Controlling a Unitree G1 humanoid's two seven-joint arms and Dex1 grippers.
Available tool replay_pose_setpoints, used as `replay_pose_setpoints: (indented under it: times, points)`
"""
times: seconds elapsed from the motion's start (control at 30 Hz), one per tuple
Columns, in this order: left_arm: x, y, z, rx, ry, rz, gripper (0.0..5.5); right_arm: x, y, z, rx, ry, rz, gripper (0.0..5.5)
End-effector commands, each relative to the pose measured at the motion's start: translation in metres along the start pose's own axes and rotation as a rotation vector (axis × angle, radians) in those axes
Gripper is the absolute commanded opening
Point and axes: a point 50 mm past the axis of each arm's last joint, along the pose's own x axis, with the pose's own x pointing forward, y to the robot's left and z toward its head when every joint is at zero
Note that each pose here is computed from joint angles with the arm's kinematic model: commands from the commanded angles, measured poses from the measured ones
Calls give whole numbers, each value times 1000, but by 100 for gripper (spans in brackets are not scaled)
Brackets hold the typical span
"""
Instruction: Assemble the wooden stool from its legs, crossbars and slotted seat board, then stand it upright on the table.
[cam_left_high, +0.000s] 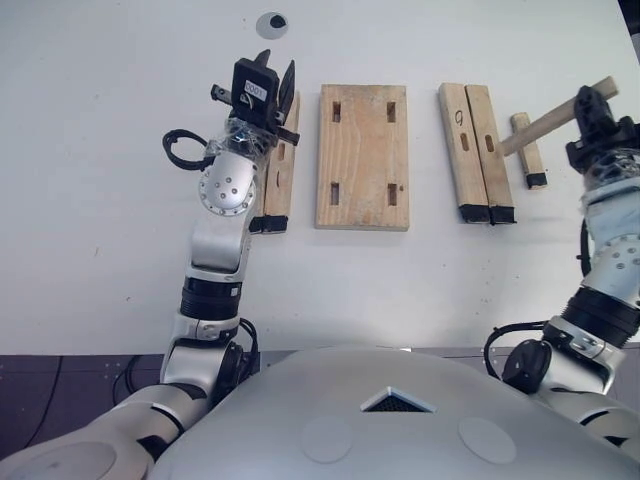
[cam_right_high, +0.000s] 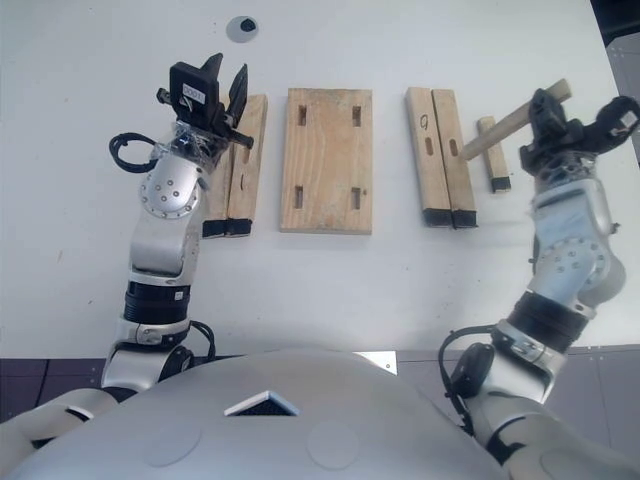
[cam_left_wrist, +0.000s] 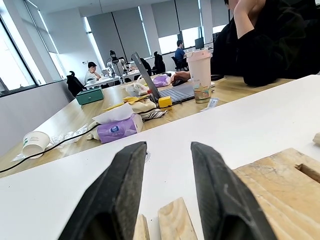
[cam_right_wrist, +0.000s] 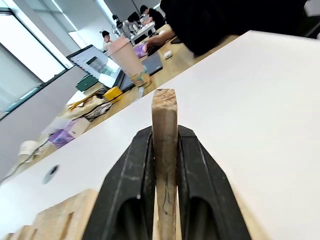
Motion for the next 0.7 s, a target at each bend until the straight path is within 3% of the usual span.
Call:
replay_pose_setpoints:
  times: [0.03,0.3,0.53,0.7]
  points:
    - [2,0,-3,-5,21,-3,160,8,9,-1,3,-22,33,38]
    - [4,0,-3,-5,17,-27,160,16,4,-1,-49,-59,19,38]
    - [5,-2,-3,1,18,-41,160,12,-8,-34,-41,35,-37,38]
    - [4,-1,-4,1,21,-36,160,9,-4,-34,-375,10,-32,38]
